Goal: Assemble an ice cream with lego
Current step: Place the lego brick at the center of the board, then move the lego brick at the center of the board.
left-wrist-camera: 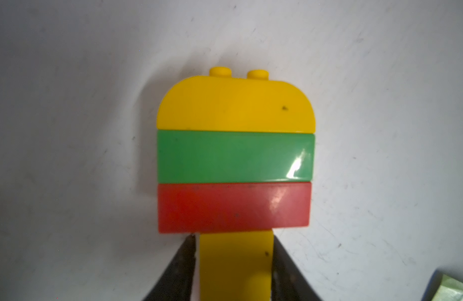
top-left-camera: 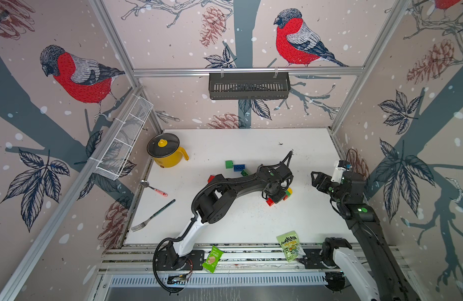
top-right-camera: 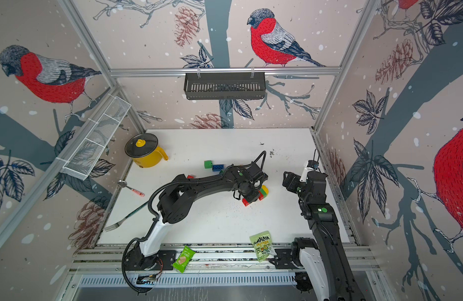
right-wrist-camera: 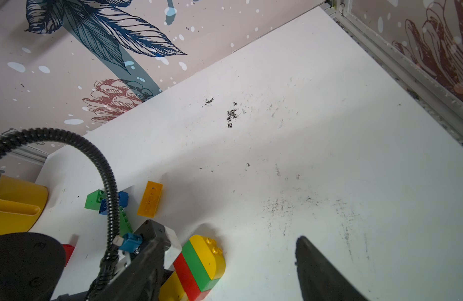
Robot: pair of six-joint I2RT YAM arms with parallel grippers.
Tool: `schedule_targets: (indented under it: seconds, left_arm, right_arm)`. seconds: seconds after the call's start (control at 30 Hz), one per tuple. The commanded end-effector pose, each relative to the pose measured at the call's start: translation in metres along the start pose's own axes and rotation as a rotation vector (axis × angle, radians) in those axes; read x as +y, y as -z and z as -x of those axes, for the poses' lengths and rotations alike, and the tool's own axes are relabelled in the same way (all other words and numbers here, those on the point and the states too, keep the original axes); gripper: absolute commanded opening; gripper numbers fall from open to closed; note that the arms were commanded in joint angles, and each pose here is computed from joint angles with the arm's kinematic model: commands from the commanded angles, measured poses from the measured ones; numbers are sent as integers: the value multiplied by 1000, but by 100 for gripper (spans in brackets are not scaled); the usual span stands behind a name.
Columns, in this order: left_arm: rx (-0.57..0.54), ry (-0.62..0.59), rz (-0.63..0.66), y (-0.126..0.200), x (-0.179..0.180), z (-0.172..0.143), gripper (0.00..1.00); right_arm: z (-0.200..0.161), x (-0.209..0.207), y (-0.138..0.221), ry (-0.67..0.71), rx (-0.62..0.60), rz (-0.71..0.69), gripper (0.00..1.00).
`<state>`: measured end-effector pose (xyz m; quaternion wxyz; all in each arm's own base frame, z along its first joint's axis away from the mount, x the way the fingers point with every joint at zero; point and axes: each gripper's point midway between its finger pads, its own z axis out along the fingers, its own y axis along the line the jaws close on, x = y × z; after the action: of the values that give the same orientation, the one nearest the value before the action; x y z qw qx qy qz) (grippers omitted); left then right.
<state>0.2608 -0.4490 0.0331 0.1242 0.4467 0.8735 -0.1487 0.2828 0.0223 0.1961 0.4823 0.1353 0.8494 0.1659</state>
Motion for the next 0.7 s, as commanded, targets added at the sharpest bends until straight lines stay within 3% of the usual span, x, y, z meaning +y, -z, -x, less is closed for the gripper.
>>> schedule_targets:
  seconds: [0.0, 0.03, 0.1, 0.2, 0.33, 0.5, 0.67]
  left_arm:
    - [-61, 7, -1, 17, -4, 20, 61]
    - [-88, 10, -5, 24, -5, 27, 68]
    - [-152, 13, -14, 41, -7, 42, 91]
    - [-234, 45, 13, 69, 3, 58, 98]
    - [-372, 191, 137, 135, 53, 56, 98]
    - [-556, 505, 174, 217, 139, -8, 98]
    - [-654, 705, 262, 252, 189, -89, 98]
  right_arm:
    - [4, 4, 3, 15, 0, 15, 79]
    - [3, 5, 3, 17, 6, 18, 79]
    - [2, 9, 4, 32, 27, 34, 79]
    - [0, 17, 5, 54, 56, 51, 79]
    - [-25, 57, -3, 123, 182, 146, 79]
    - [-93, 126, -15, 238, 404, 298, 79]
    - [-158, 169, -19, 311, 595, 371, 78]
